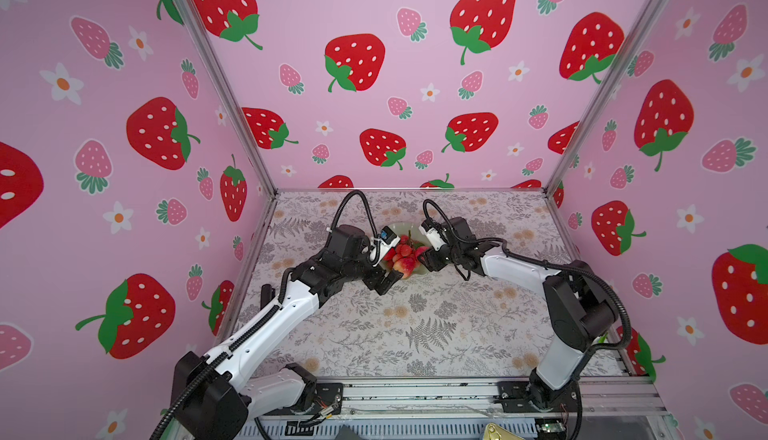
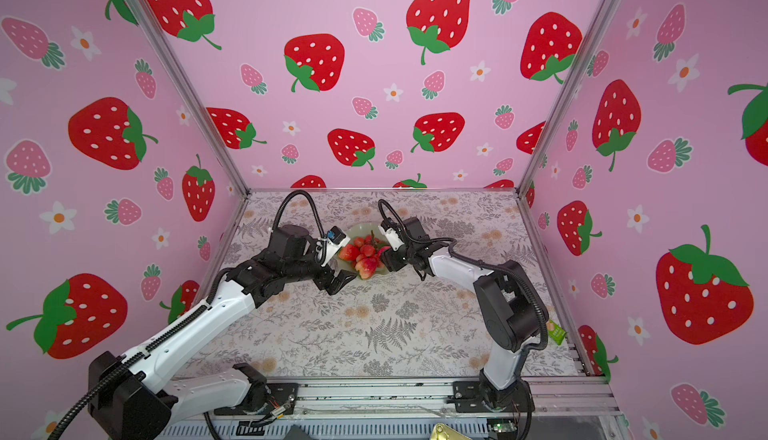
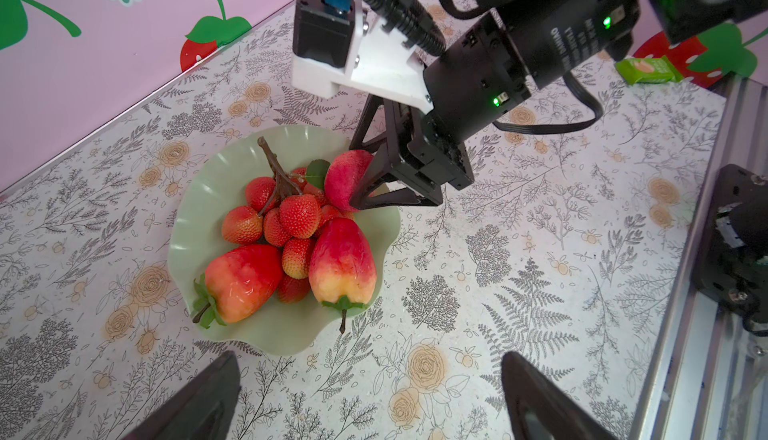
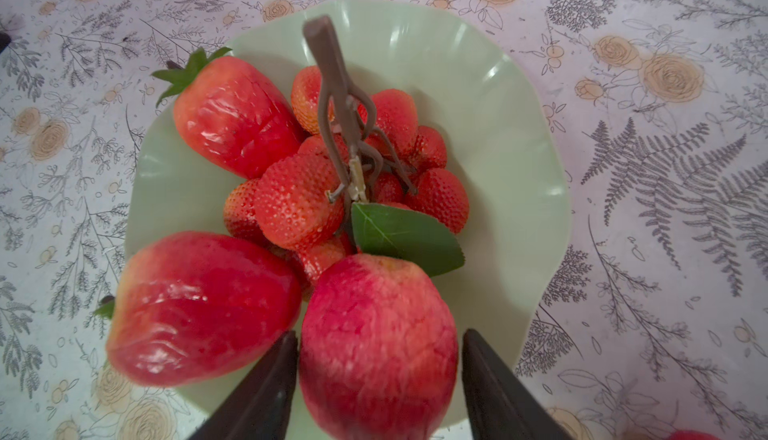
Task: Place and organize the fake fruits in the fruit bowl
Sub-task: 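Lower the round red fruit into the bowl and open the right gripper, then grasp the second small red fruit on the table with the right gripper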
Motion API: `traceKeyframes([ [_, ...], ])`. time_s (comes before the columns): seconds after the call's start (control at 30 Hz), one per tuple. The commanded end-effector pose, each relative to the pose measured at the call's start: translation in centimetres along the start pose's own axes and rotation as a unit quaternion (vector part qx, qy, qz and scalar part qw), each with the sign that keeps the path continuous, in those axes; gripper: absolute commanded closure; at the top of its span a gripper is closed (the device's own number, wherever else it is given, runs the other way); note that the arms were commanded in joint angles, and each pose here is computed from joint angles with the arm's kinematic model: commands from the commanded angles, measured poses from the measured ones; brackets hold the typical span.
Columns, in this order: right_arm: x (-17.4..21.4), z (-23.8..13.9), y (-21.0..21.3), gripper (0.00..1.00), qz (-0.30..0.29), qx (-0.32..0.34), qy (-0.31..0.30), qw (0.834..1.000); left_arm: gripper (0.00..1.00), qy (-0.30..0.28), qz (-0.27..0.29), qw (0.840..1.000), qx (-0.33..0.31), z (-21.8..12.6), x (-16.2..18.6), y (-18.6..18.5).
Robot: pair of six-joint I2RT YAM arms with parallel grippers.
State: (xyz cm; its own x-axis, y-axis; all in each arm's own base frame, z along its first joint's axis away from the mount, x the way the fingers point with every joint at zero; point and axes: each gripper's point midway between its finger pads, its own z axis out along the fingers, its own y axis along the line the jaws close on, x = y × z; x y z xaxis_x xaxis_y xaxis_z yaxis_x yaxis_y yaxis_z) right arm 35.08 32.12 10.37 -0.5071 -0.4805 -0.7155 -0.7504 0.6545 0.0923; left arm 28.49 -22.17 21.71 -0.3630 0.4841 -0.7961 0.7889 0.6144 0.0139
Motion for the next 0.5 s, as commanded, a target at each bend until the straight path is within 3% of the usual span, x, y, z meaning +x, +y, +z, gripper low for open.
traceKeyframes([
  [0.0, -0.6, -0.4, -0.1, 0.30, -0.009, 0.005, -0.005, 1.000, 0.01, -0.032, 0.011, 0.999, 0.000, -1.1, -2.3, 0.1],
  [0.3, -3.2, -3.5, -1.0, 0.18, -0.006, 0.034, -0.043, 0.998, 0.01, -0.031, 0.011, 0.999, 0.016, -0.9, -2.2, -0.4],
  [0.47, -2.9, -5.5, -4.5, 0.14, 0.049, 0.073, -0.060, 0.994, 0.01, -0.031, 0.004, 0.999, 0.037, -0.5, -2.1, -1.0],
])
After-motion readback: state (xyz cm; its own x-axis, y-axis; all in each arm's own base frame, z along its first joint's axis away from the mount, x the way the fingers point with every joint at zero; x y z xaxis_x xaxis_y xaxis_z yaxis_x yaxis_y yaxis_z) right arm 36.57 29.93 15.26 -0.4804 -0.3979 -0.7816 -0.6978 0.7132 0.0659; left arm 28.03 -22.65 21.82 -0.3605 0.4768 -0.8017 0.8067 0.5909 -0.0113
